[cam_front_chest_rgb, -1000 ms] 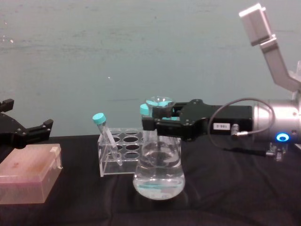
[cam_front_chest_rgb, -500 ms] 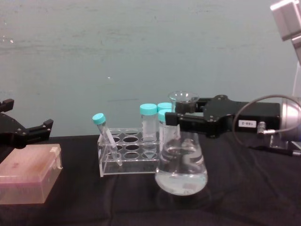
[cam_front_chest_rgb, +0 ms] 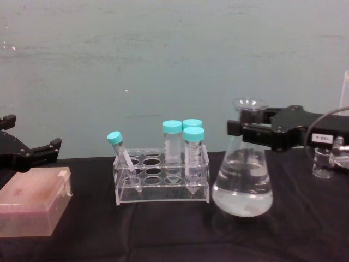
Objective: Place the experimental apparatus aside using one hand.
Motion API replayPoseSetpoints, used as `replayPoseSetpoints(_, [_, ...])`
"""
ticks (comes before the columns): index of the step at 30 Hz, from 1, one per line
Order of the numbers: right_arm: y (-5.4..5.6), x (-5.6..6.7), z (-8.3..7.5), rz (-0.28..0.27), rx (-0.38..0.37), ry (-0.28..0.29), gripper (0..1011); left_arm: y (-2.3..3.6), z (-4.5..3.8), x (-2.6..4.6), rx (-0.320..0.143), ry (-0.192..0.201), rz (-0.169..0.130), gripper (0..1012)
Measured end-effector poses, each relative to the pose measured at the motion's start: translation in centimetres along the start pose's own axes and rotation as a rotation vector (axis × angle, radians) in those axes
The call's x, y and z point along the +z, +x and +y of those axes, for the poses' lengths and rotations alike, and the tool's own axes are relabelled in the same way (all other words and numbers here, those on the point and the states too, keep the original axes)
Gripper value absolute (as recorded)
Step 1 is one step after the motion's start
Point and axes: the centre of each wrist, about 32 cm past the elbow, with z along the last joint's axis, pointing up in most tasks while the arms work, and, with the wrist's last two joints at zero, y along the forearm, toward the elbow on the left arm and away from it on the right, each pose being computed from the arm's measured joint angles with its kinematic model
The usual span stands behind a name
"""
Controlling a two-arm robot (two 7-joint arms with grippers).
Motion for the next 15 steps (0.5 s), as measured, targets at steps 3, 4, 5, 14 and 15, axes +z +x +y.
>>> replayPoseSetpoints(3, [-0.1, 0.0, -0.7, 0.011, -0.044, -0.007, 458, 0.0, 0.0, 0.0, 0.0, 0.0, 0.0, 1000])
replayPoseSetpoints(4, [-0.2, 0.0, -0.8, 0.012, -0.054, -0.008, 458, 0.0, 0.0, 0.0, 0.0, 0.0, 0.0, 1000])
replayPoseSetpoints(5, [-0.3, -0.1, -1.1, 0.017, -0.078, -0.012, 458, 0.0, 0.0, 0.0, 0.0, 0.0, 0.0, 1000])
replayPoseSetpoints(14, [-1.6, 0.0, -2.3, 0.018, -0.235, -0.03, 458, 0.0, 0.0, 0.0, 0.0, 0.0, 0.0, 1000])
replayPoseSetpoints(15, [-1.7, 0.0, -2.4, 0.017, -0.248, -0.031, 458, 0.0, 0.0, 0.0, 0.0, 0.0, 0.0, 1000])
